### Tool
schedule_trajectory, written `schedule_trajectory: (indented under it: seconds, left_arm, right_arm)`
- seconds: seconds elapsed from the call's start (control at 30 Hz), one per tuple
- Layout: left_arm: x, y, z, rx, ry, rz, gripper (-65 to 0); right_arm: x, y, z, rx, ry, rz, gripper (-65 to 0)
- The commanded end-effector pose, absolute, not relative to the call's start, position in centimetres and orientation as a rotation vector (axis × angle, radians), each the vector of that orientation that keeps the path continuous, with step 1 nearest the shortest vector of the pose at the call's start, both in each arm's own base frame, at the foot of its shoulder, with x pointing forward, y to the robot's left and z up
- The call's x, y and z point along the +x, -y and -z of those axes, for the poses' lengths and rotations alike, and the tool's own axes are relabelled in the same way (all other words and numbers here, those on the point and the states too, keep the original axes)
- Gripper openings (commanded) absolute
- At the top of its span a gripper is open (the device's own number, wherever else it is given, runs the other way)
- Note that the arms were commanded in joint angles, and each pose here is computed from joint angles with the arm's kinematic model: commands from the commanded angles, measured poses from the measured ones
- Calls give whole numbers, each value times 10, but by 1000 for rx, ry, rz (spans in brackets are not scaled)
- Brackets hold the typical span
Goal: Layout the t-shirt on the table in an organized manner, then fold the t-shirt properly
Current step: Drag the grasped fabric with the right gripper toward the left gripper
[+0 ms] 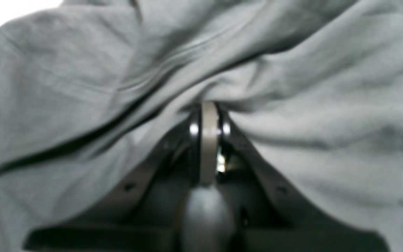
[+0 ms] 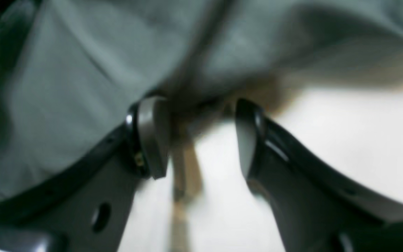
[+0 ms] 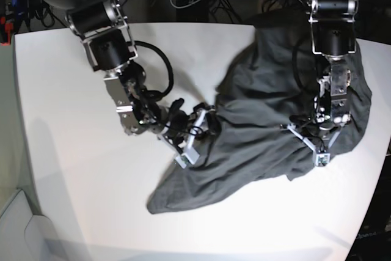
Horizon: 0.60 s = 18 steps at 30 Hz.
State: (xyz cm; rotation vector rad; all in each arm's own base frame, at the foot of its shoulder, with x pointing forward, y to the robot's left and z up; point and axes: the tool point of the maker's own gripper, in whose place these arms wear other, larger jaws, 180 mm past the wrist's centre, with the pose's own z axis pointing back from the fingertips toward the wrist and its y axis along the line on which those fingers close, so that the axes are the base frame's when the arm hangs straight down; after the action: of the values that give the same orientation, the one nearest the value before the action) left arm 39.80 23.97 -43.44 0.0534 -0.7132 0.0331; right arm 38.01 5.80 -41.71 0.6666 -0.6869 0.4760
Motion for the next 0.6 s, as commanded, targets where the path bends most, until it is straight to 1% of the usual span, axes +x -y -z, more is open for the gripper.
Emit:
schedule_trajectory:
  seconds: [0.0,0.13,0.3,0.43,0.57]
  left_arm:
    - [388,-230,444,24,648,-18,-647]
    - [389,-226,445,11,648,-22,-647]
    - [389,-202,450,-26,640,-8,-647]
    - [387,-168,456,-57,624,69,-647]
    - [385,-146,459,-81,614,106,-647]
  right_arm:
    - [395,-64,397,687,750,-489,-340]
    - [389,-85,393,718,755,-519,-340]
    - [382,-104,389,746,751,-546,-340]
    - [378,-122,382,779,755,-554,-342]
    - [379,-124,380,786,764,-549,-344]
